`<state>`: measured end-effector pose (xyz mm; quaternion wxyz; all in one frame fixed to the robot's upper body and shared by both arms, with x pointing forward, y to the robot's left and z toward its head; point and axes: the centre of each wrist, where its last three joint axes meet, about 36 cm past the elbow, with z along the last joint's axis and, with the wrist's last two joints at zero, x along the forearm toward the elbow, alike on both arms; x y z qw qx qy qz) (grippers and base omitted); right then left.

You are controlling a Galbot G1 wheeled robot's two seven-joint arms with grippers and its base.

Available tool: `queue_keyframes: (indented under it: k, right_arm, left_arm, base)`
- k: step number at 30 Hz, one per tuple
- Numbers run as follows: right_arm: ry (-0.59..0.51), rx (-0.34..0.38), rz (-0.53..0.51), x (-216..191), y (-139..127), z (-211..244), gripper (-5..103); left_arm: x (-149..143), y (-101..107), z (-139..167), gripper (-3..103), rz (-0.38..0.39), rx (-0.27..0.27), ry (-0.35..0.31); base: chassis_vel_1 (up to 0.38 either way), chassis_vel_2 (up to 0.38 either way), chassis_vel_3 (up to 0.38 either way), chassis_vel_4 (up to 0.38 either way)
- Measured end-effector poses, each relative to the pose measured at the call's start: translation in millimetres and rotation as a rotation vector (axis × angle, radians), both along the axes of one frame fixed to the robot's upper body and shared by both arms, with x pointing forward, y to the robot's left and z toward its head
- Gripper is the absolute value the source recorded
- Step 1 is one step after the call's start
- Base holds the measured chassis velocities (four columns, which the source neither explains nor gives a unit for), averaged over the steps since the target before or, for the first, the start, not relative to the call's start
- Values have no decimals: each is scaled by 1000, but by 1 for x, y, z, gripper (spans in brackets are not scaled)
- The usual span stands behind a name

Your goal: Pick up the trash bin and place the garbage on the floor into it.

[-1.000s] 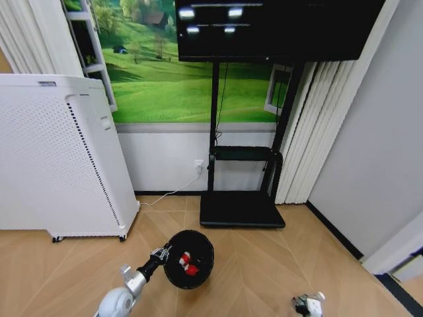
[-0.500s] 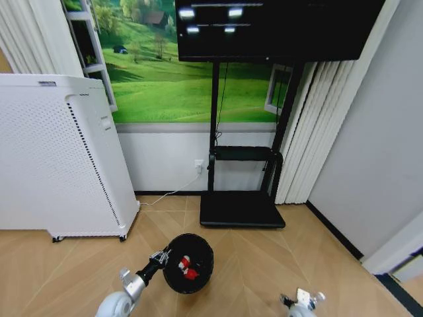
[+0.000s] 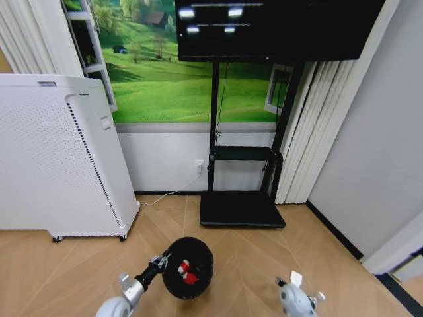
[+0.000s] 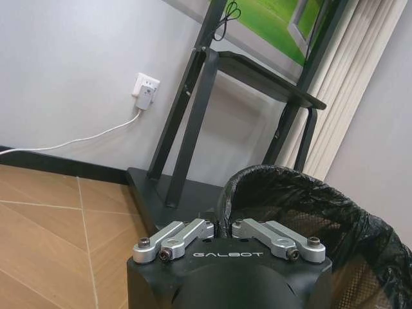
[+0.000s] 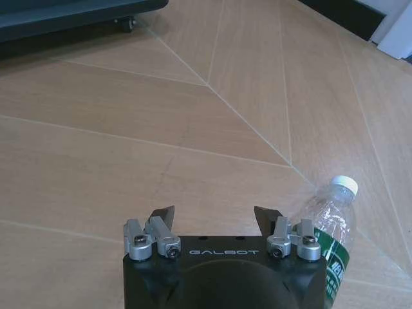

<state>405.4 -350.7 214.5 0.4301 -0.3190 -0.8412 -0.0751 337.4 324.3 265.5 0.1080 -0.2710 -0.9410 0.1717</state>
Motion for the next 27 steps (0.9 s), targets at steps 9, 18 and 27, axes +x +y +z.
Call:
queue_keyframes:
  k: [9,18,27]
  right_arm:
    - [25,-66,-62,6,-17,-18,73]
    - [52,-126,-103,0,-19,-36,73]
    - [70,-173,-121,1,-26,-50,73]
  left_arm:
    - [-1,0,-3,7,4,-4,6]
    - [2,-3,-3,7,-2,-7,4]
    - [-2,-2,-4,7,-2,-8,9]
  base:
    - [0,0,0,0]
    - [0,0,0,0]
    - [0,0,0,0]
